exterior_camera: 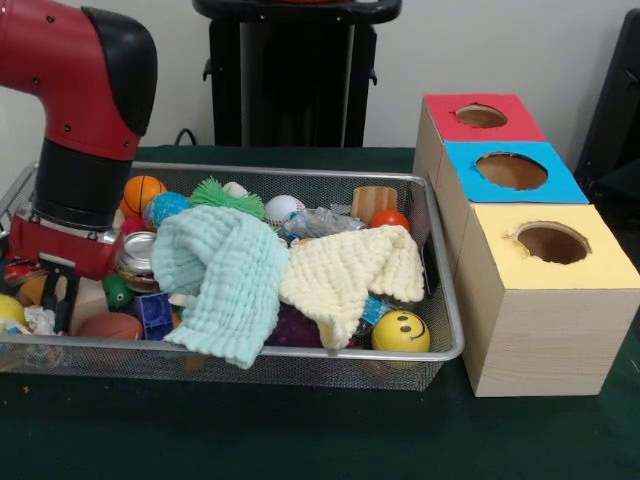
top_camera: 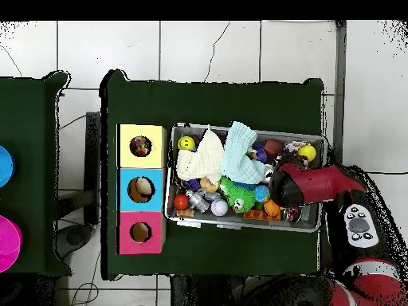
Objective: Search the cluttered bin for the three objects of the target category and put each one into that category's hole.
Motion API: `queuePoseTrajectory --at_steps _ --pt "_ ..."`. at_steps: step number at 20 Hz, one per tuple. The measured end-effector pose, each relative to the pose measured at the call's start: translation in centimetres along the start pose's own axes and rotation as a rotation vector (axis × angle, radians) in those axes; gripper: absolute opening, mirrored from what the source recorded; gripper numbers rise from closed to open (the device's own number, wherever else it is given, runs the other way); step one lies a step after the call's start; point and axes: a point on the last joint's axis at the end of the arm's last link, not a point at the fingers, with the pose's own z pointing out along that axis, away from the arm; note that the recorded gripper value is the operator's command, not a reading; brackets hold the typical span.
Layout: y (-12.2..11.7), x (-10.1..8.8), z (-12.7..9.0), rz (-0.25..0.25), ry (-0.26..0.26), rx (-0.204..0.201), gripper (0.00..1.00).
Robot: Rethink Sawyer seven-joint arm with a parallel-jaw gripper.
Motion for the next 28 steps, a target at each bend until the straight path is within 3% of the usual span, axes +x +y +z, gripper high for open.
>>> queuePoseTrajectory --at_steps 4,8,12,17,23,28 --pt "0.9 0.7 0.4 -0.056 -0.085 -0.026 0.0" --pt "0.3 1.2 0.2 -0.062 -0.11 -0.031 0.0" --pt "0.0 1.0 -0.7 -0.056 -0.11 -0.029 0.0" --pt "-0.9 0.3 -3.8 -0.003 -0.098 -0.029 0.0" --pt "-2.1 -0.9 -8.9 0.138 -0.004 -0.014 0.0" --pt "-1.2 -1.8 -13.2 0.233 0.134 -0.007 0.0"
